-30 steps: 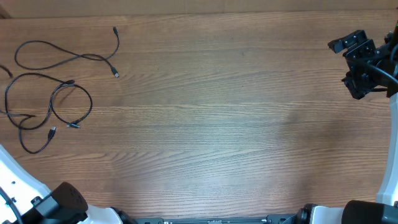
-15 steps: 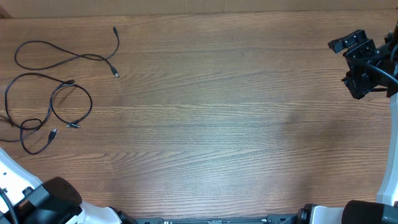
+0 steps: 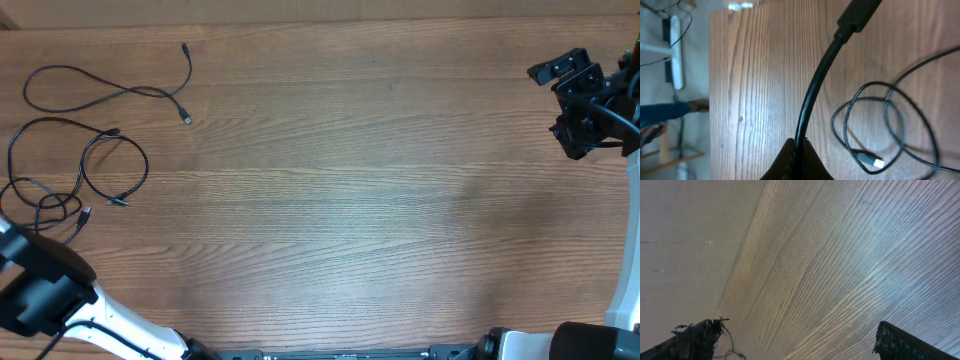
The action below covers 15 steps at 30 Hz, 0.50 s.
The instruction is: Untangle cables
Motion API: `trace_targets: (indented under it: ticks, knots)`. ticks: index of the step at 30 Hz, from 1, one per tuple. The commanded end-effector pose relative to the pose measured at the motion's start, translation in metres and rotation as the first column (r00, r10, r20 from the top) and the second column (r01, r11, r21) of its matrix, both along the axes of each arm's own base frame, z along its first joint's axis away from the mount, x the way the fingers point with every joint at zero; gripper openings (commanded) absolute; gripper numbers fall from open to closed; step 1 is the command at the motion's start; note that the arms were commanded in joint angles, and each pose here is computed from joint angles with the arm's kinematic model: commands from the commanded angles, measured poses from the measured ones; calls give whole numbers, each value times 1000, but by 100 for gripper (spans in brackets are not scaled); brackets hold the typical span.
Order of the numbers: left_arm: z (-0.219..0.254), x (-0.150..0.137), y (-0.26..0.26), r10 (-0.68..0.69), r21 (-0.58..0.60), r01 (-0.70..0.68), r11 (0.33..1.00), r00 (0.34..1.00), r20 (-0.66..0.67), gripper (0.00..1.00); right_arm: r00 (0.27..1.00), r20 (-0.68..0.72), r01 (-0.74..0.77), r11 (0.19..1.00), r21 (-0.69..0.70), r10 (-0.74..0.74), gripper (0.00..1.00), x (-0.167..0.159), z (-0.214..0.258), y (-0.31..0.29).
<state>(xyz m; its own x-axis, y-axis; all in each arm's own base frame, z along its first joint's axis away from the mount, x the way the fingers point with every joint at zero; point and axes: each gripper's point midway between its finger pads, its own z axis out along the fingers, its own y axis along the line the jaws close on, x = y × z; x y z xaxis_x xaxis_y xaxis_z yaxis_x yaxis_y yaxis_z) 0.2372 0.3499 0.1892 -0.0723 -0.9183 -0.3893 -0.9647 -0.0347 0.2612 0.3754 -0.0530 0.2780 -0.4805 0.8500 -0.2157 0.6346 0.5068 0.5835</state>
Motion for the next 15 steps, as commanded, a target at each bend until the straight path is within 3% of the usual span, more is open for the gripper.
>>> trace_targets:
  ticks: [1,15]
  knots:
    - [-27,-3,1,32,-50,-35,998,998,-57,4,1000,21,-8,1000,-3,8,100,1,8,2]
    - [-120,-6,-10,19,-256,-78,964,974,-226,4,1000,18,-8,1000,-2,8,100,1,7,2]
